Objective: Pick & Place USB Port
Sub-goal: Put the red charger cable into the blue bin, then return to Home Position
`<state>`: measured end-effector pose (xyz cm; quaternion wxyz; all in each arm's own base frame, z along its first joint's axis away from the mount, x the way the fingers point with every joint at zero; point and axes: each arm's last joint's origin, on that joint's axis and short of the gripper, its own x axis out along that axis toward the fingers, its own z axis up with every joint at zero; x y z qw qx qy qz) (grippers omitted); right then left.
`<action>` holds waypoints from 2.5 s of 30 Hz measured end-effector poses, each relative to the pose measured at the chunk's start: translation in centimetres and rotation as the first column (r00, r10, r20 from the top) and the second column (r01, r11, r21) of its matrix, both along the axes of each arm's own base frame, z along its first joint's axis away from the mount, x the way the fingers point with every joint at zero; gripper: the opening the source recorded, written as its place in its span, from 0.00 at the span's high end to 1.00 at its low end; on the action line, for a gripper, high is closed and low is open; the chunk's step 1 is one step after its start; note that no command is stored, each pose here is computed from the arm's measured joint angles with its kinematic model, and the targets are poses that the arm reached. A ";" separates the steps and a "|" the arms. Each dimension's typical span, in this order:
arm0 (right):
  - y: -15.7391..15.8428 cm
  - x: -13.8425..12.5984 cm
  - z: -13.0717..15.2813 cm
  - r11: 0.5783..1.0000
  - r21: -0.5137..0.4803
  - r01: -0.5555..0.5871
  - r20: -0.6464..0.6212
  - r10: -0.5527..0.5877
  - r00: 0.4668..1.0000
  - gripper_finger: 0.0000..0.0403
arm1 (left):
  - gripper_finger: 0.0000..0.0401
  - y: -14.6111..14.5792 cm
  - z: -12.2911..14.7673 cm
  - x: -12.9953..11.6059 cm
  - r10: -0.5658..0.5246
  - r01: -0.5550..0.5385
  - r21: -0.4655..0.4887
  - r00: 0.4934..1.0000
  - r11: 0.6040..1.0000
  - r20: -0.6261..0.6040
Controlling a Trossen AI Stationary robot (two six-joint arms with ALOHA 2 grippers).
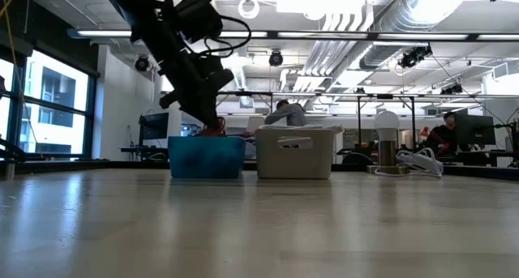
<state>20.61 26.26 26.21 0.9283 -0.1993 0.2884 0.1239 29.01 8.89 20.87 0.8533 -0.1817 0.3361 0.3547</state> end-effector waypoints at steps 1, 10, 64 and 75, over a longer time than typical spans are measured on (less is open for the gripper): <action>0.1 -0.1 0.0 1.000 0.000 0.003 0.003 -0.003 1.000 0.73 | 1.00 0.0 -0.2 -0.1 0.003 -0.003 -0.002 1.000 1.000 0.001; 0.7 -0.7 0.2 1.000 0.021 -0.014 0.024 0.014 1.000 0.73 | 1.00 -0.3 -2.8 -1.2 0.021 -0.021 -0.015 1.000 1.000 0.009; -13.1 -3.8 13.9 0.971 0.235 -0.047 0.354 -0.040 0.934 0.73 | 0.49 -5.1 16.4 -16.2 -0.700 0.463 0.739 0.714 0.489 0.015; -22.3 -10.0 17.7 0.972 0.229 0.053 0.548 -0.174 0.818 0.73 | 0.49 -5.9 15.9 -20.5 -0.570 0.442 0.751 0.815 0.491 -0.107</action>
